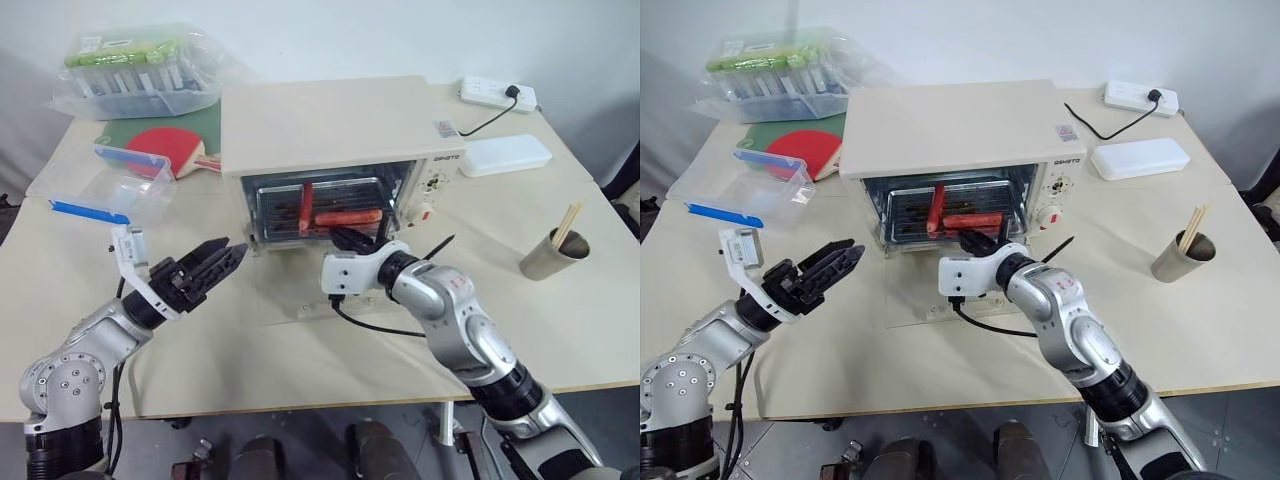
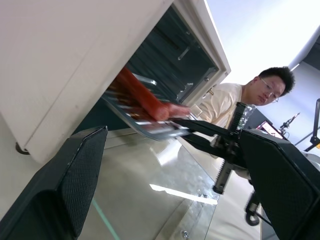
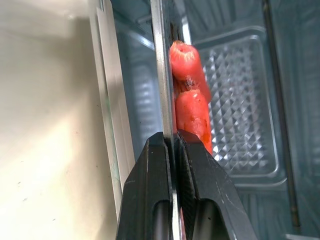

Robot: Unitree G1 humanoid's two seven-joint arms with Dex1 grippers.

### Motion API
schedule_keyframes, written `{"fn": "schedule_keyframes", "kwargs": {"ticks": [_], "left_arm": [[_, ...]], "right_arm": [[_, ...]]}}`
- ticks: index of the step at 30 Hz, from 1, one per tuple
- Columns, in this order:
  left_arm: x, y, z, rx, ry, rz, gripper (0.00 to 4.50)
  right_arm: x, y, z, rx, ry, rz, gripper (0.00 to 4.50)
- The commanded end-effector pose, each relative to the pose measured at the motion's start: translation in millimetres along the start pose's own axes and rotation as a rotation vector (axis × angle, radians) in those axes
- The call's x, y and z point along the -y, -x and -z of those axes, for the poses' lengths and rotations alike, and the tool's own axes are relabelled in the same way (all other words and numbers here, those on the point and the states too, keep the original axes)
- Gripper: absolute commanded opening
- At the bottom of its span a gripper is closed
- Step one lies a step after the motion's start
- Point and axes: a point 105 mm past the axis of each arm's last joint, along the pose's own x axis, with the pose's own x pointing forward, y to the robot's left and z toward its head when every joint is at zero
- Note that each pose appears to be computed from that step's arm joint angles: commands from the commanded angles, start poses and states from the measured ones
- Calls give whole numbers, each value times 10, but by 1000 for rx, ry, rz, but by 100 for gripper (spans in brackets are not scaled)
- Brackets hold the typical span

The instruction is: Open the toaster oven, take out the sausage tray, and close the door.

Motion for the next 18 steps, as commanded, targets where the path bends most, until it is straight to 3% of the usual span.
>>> {"fn": "schedule_keyframes", "kwargs": {"ticks": [1,18], "left_arm": [[50,41,-72,18,-29,24,450],[30,58,2,2,0,30,450]], "right_arm": [[302,172,-252,125,27,120,0],[127,375,-222,191,117,212,0]]}}
